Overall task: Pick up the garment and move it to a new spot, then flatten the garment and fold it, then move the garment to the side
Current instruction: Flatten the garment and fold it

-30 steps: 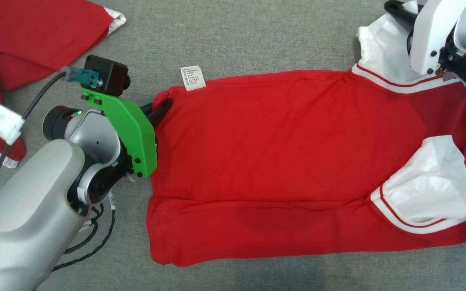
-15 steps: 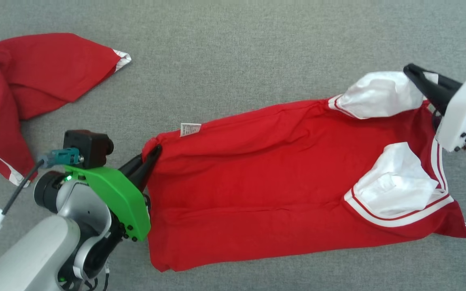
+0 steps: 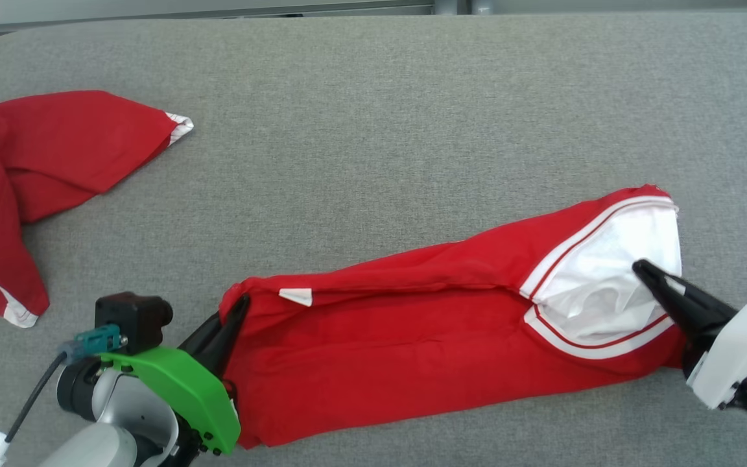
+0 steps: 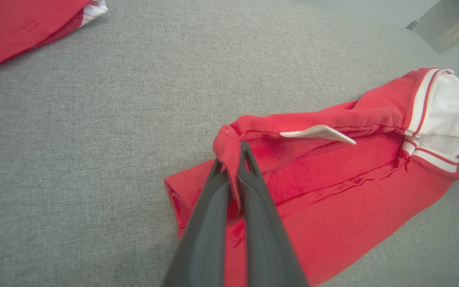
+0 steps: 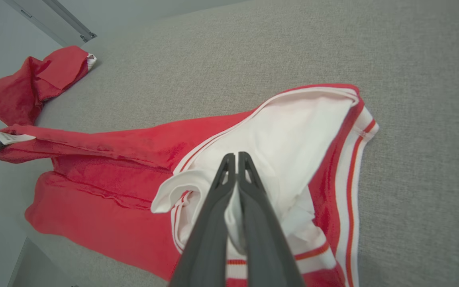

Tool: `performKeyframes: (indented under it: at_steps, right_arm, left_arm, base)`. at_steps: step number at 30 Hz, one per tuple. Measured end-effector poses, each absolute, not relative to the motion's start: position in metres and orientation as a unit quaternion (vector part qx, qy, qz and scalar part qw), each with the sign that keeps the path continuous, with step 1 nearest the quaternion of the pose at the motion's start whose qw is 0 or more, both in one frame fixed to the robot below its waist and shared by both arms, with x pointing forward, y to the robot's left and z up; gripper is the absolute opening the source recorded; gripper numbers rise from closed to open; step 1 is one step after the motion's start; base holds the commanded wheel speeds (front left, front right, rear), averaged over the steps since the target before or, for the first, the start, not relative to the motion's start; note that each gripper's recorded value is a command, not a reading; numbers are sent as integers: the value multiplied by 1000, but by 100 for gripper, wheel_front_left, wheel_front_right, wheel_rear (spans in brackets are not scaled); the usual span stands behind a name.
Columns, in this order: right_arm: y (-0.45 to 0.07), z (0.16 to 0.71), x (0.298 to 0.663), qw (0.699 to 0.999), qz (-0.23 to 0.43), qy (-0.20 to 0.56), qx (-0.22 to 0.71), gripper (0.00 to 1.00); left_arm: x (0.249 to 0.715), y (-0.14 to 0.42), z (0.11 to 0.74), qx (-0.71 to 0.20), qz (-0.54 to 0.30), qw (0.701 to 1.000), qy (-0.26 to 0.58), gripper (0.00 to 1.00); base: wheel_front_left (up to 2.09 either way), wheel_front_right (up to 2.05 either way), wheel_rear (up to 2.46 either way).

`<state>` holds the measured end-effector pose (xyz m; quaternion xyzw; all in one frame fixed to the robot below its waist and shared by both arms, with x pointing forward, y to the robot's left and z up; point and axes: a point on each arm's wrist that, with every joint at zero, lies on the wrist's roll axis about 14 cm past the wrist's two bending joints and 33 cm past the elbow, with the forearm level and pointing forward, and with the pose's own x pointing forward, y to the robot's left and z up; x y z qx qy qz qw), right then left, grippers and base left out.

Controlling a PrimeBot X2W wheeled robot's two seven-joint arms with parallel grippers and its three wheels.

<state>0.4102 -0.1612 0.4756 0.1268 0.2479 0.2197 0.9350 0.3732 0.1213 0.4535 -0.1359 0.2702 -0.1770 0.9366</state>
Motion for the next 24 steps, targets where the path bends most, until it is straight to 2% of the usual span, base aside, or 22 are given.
performKeyframes:
  at_steps: [8,11,13,15,16,17,18,24]
  right_arm:
    - [-157,472,388,933,208,254,149,0]
    - [-160,464,380,933,203,269,127,0]
    - [-163,459,378,934,198,274,113,0]
    - [-165,453,376,934,197,283,97,0]
    - [-166,449,375,932,197,290,90,27]
    - [-168,446,374,932,197,294,82,69]
    - [-169,445,375,932,195,294,79,100]
    - [-178,459,385,938,184,279,86,100]
  left_arm:
    - [371,125,447,-133,-162,943,258,0]
    - [363,124,441,-134,-155,944,258,0]
    - [358,126,435,-127,-152,946,259,29]
    - [353,125,429,-127,-148,944,266,42]
    - [351,124,427,-132,-145,944,266,53]
    - [349,123,425,-136,-142,943,268,95]
    - [346,122,423,-138,-142,942,270,100]
    - [330,124,412,-122,-136,941,285,100]
  base:
    - [0,0,0]
    - [0,0,0]
    - [0,0,0]
    - [0,0,0]
    - [0,0,0]
    - [0,0,0]
    - [0,0,0]
    - [0,0,0]
